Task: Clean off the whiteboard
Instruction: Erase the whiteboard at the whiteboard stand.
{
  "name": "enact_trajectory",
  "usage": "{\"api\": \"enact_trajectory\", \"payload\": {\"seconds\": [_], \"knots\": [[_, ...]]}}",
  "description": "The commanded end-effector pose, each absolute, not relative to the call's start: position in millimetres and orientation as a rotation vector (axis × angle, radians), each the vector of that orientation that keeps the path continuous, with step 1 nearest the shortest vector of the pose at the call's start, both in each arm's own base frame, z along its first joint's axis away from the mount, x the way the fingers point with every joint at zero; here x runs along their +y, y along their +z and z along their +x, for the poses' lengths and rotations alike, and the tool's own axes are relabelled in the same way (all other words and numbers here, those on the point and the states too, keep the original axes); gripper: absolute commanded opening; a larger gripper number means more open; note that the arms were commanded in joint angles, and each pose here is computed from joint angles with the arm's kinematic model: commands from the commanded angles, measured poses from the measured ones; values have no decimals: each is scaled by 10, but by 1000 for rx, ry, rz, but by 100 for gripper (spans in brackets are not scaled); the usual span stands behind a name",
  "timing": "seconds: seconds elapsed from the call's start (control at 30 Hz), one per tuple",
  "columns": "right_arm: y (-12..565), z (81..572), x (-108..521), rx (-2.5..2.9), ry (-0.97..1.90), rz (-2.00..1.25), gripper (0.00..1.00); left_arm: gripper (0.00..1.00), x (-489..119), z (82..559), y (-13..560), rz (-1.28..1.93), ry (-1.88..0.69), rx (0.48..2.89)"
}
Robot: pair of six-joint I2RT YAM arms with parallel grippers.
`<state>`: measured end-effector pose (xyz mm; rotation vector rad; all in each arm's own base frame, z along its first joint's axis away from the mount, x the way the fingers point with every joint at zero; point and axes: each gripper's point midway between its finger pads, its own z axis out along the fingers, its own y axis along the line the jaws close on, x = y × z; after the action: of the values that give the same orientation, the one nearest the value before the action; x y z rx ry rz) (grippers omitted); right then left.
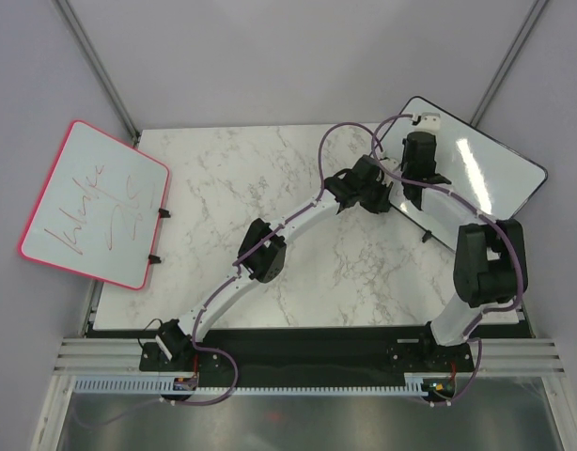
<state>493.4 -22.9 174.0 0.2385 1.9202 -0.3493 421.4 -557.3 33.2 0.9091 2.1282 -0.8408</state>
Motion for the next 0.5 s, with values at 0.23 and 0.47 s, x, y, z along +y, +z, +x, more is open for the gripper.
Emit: {"api": "enact_trajectory", "payload": {"seconds": [0.23,0.47], "knots": [[1616,5041,-372,1849,-405,366,0,2,-5649,3917,209,981,-934,2181],[1345,4597,-405,1906,-406,405,0,2,-5654,3910,209,982,-934,2181]]}}
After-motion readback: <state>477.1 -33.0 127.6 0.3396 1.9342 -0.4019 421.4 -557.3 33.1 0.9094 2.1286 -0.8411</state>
